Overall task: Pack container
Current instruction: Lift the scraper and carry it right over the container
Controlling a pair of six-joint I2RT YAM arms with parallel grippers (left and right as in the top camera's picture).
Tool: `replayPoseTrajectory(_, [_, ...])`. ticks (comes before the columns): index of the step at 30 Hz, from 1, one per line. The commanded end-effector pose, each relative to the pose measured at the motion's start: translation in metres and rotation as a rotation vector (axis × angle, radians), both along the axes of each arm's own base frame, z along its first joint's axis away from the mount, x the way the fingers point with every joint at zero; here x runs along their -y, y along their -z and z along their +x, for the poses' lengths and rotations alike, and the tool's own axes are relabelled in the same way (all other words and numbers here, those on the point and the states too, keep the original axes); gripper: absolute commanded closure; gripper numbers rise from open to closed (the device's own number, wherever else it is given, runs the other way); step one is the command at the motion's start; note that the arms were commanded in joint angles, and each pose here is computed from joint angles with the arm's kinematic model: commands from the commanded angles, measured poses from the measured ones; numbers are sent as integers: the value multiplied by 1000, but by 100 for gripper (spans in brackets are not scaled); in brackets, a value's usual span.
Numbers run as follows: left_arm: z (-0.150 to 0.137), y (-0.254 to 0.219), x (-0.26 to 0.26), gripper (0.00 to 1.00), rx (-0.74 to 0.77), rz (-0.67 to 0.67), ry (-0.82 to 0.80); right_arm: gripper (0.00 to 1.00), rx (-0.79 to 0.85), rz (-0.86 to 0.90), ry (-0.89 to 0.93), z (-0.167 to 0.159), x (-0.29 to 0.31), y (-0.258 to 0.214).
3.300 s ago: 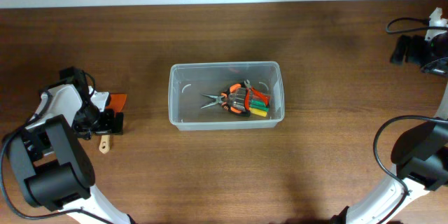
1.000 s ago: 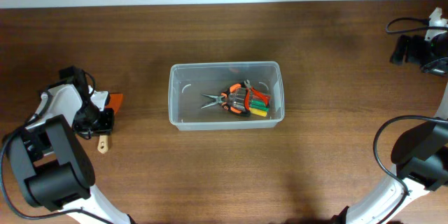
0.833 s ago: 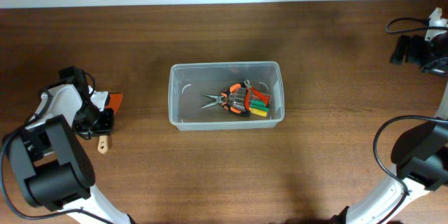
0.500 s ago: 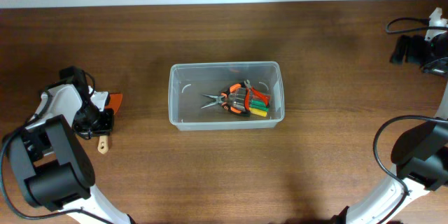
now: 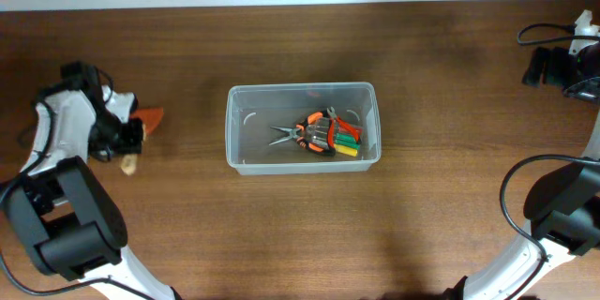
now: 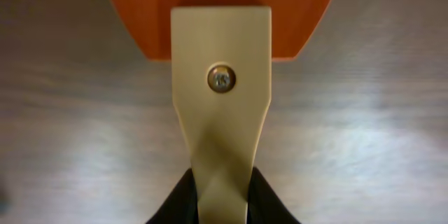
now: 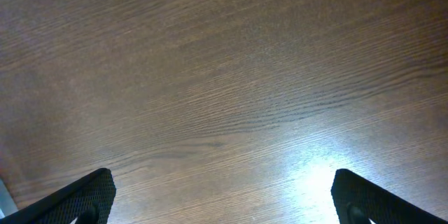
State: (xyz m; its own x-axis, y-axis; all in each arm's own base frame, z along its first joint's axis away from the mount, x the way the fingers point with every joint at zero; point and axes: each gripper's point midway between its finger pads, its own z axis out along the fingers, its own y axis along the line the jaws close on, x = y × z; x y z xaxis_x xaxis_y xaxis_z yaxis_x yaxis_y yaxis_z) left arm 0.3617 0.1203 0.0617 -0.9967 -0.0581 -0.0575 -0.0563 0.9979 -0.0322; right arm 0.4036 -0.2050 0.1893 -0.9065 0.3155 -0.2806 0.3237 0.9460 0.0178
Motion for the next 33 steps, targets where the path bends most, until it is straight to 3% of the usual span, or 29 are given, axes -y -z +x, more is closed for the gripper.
replayPoseTrajectory(1, [32, -36, 12, 98, 105, -10, 43, 1, 2, 11, 3, 1, -2, 2])
replayPoseTrajectory(9, [82, -112, 68, 98, 278, 31, 220, 1, 2, 10, 3, 1, -2, 1])
replayPoseTrajectory(13, [89, -137, 117, 98, 323, 34, 378, 1, 2, 11, 3, 1, -2, 2])
replayPoseTrajectory(19, [70, -141, 194, 98, 284, 12, 637, 1, 2, 11, 3, 1, -2, 1])
replayPoseTrajectory(25, [35, -141, 278, 98, 273, -124, 968, 1, 2, 11, 3, 1, -2, 1])
replayPoseTrajectory(33, [15, -140, 323, 98, 289, -121, 1202, 1, 2, 10, 3, 1, -2, 1])
